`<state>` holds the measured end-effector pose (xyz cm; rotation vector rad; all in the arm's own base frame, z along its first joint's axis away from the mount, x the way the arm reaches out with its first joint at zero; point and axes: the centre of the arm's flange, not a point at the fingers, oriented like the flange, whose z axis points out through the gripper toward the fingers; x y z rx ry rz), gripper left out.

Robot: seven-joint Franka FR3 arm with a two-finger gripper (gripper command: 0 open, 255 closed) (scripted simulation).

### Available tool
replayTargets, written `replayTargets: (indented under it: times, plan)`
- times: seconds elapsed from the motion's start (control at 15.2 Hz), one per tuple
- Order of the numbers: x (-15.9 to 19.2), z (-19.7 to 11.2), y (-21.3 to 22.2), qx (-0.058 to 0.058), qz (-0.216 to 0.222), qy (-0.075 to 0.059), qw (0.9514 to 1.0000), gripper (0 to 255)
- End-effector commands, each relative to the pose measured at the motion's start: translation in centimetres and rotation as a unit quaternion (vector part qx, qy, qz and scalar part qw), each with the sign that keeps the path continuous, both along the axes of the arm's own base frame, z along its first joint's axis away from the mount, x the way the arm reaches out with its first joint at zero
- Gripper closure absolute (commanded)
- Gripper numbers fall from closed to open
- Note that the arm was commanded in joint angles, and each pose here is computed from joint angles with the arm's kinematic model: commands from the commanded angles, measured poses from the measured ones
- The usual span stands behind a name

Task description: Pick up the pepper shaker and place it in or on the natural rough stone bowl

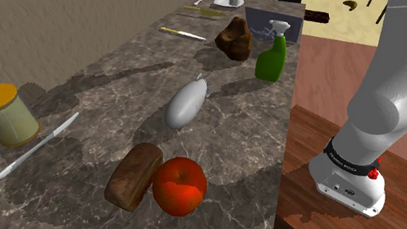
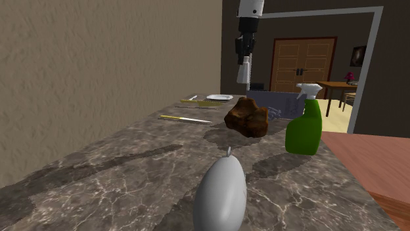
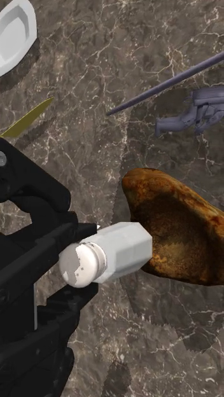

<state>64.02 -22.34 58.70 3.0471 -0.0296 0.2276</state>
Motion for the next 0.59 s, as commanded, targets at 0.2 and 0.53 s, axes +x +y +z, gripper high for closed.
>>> replayTargets:
  times: [0.2, 0.53]
  plan:
    - [0.1, -2.5, -0.2, 0.0, 0.0, 0.0, 1.0, 255]
    - [0.1, -5.1, -0.2, 0.0, 0.0, 0.0, 1.0, 255]
